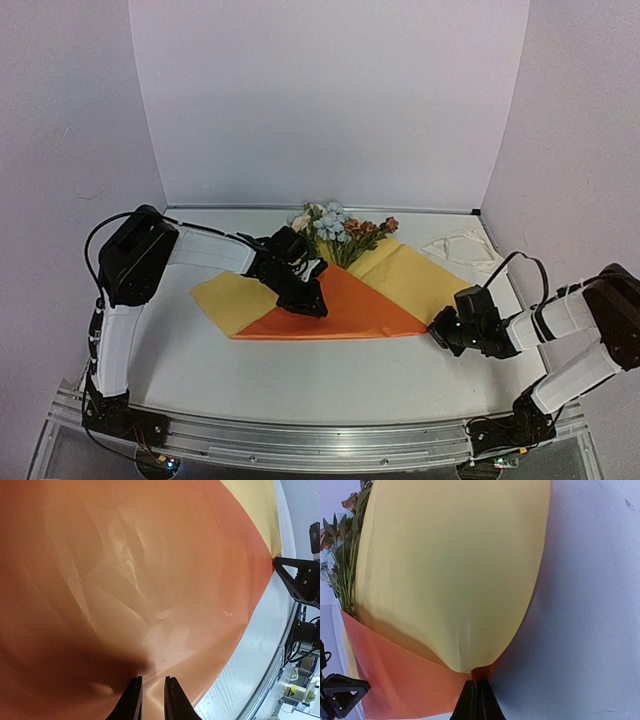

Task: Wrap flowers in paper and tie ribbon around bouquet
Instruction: Pick up the one-fourth-folded wrapping paper from the center of the board.

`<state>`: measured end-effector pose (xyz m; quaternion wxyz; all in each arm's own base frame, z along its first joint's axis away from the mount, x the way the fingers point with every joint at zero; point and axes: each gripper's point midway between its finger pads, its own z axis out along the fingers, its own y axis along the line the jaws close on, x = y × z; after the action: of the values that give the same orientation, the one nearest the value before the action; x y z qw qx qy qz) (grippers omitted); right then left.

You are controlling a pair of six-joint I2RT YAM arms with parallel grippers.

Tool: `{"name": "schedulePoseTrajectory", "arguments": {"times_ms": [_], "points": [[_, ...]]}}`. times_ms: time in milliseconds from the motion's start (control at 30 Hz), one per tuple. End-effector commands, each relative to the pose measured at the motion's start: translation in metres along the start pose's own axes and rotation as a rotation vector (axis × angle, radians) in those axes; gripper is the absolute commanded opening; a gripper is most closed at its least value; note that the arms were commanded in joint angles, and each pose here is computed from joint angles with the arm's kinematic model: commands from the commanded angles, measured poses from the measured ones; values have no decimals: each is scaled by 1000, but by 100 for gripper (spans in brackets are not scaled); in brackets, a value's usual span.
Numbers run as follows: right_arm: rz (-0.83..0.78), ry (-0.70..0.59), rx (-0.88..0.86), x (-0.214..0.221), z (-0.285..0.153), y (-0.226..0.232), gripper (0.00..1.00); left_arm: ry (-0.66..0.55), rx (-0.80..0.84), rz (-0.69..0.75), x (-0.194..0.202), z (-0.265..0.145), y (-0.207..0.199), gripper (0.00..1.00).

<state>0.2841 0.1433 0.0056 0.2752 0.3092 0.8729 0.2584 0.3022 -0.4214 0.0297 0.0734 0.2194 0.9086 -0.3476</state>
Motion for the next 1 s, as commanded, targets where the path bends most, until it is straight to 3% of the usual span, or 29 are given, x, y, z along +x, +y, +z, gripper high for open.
{"name": "schedulePoseTrajectory", "arguments": {"times_ms": [0, 300, 600, 967], "points": [[-37, 50, 82, 13, -10, -25, 0, -24, 13, 32, -14, -6, -9, 18], [-177, -9, 124, 21, -48, -26, 0, -33, 88, 67, -14, -20, -41, 19], [-195, -62, 104, 16, -60, -21, 0, -22, 183, 153, -1, -22, -96, 19], [-230, -109, 84, 8, -73, -9, 0, 24, 244, 234, -4, 23, -126, 19]]}}
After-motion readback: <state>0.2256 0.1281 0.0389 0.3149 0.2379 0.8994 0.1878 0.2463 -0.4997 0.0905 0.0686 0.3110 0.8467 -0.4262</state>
